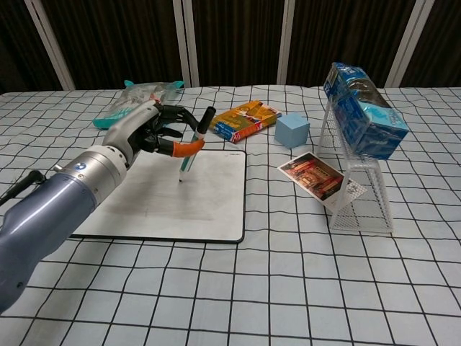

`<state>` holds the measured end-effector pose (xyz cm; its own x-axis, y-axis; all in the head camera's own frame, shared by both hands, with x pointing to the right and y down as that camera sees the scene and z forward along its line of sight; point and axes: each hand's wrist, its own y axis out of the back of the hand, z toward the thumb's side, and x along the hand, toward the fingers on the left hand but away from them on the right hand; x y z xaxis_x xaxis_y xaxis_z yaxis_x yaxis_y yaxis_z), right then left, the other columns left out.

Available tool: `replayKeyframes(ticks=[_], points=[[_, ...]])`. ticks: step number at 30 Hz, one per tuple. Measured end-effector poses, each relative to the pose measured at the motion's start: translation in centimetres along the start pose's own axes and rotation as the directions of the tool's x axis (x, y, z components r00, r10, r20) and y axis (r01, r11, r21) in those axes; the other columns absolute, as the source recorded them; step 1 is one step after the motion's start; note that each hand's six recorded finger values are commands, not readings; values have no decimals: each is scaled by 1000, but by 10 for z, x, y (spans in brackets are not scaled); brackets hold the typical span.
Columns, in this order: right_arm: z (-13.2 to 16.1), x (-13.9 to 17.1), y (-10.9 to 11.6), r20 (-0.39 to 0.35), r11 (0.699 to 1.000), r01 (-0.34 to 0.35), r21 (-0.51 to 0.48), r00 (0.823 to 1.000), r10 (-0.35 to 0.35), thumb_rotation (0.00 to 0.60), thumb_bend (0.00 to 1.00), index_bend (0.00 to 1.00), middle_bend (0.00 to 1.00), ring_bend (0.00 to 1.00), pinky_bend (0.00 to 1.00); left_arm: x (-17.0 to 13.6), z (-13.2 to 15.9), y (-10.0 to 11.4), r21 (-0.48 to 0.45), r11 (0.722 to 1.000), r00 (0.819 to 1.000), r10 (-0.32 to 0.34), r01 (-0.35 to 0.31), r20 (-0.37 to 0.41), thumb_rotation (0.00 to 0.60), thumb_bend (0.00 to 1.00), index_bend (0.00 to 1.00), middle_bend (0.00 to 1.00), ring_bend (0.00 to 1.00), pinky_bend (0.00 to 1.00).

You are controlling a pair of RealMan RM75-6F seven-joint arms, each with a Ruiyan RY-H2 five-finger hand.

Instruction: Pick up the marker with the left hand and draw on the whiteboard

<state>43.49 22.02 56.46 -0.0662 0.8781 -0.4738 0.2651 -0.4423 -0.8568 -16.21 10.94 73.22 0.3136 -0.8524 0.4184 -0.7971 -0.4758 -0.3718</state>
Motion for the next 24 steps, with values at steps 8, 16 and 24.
replayKeyframes(ticks=[8,16,24], points=[[0,0,0,-1,1000,8,1,1000,-8,600,420,0,0,0,0,-16,1,-8,-19,1000,1000,-25,25,0,600,528,790,310,104,177],[0,1,2,1,1000,17,-1,1000,-17,600,420,0,0,0,0,-25,4,-6,-54,999,1000,-7,7,5,600,528,790,310,104,177],[0,2,2,1,1000,15,-3,1000,-15,600,420,0,0,0,0,-11,22,11,-61,998,998,39,-35,59,600,528,790,311,104,177]])
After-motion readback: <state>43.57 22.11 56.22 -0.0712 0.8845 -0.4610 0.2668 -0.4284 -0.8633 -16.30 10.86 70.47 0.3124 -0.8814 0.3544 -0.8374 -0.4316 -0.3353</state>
